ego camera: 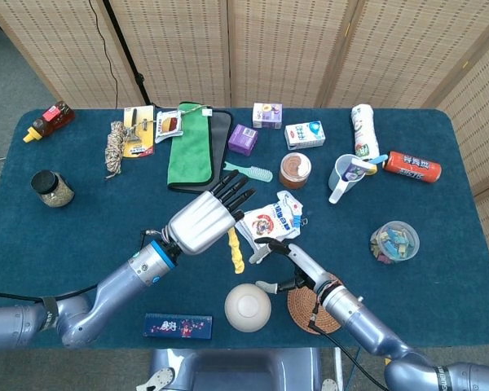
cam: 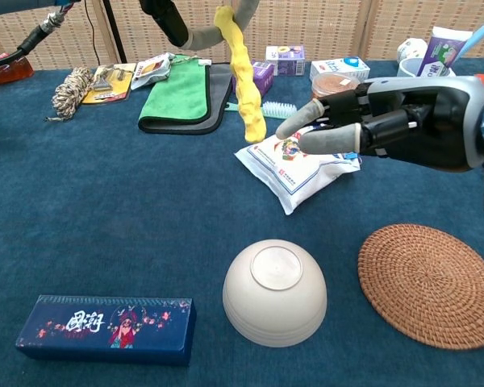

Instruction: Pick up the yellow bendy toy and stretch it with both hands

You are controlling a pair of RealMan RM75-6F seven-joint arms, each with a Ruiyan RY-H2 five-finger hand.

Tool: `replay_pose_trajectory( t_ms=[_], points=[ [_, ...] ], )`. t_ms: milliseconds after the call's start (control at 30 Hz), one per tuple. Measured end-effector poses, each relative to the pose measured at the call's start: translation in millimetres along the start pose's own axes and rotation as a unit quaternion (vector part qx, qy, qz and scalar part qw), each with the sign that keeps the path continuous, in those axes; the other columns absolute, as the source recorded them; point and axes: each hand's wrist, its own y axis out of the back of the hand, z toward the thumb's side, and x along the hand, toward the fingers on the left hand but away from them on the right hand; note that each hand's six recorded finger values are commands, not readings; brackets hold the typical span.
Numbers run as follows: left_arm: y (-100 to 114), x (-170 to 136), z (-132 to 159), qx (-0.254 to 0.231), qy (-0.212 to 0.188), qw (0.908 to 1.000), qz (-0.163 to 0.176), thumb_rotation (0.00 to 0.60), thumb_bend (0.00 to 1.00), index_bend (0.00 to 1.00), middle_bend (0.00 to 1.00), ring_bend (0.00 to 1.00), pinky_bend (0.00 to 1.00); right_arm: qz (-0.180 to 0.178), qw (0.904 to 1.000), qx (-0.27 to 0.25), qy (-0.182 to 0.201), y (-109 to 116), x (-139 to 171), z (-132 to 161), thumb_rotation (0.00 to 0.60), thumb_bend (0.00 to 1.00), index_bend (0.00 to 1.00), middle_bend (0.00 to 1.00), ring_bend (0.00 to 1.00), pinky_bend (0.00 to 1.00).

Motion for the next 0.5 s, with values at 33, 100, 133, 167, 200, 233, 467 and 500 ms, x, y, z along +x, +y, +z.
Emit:
replay_pose_trajectory(
  t_ms=[33,100,133,167,200,233,467,500],
  points=[
    [-0.1,0.7,0.5,0.001,0.000,1.0000,0.001,0.600,0.50,0.74,0.16,0.02,0.00,0.003,1.0000,-0.003,0.000,-1.3,-2.0,-0.1,0.600,0.28,0.38,0.12,0.06,0.00],
    [-0.2,1.9,1.7,0.002,0.001,1.0000,0.002,0.600,0.50,0.74,0.15,0.02,0.00,0.006,1.0000,-0.006,0.001,-3.0,-5.0,-0.2,0.600,0.28,0.39,0.12,0.06,0.00],
    [-0.4,3.0,3.0,0.001,0.002,1.0000,0.003,0.600,0.50,0.74,0.15,0.02,0.00,0.008,0.9999,-0.009,0.001,-4.5,-6.7,0.2,0.600,0.28,0.39,0.12,0.06,0.00],
    [-0.5,3.5,3.6,0.001,0.002,1.0000,0.003,0.600,0.50,0.74,0.15,0.02,0.00,0.010,0.9999,-0.012,0.002,-5.8,-8.2,0.5,0.600,0.28,0.39,0.12,0.06,0.00],
    [-0.6,4.2,4.4,0.001,0.002,1.0000,0.004,0.600,0.50,0.74,0.15,0.02,0.00,0.011,0.9998,-0.014,0.003,-6.9,-9.7,0.8,0.600,0.28,0.39,0.12,0.06,0.00],
    [-0.8,5.0,5.5,0.002,0.002,1.0000,0.005,0.600,0.50,0.74,0.15,0.02,0.00,0.012,0.9998,-0.016,0.004,-8.1,-11.5,1.0,0.600,0.28,0.40,0.12,0.06,0.00],
    [-3.3,7.4,10.9,0.001,-0.001,1.0000,0.002,0.600,0.50,0.74,0.15,0.02,0.00,0.011,0.9996,-0.025,0.004,-11.4,-19.5,0.9,0.600,0.28,0.41,0.13,0.06,0.00],
    [-3.6,7.5,11.8,0.001,-0.002,1.0000,0.002,0.600,0.50,0.74,0.15,0.02,0.00,0.011,0.9996,-0.026,0.004,-11.7,-20.2,0.9,0.600,0.28,0.42,0.13,0.06,0.00]
  ],
)
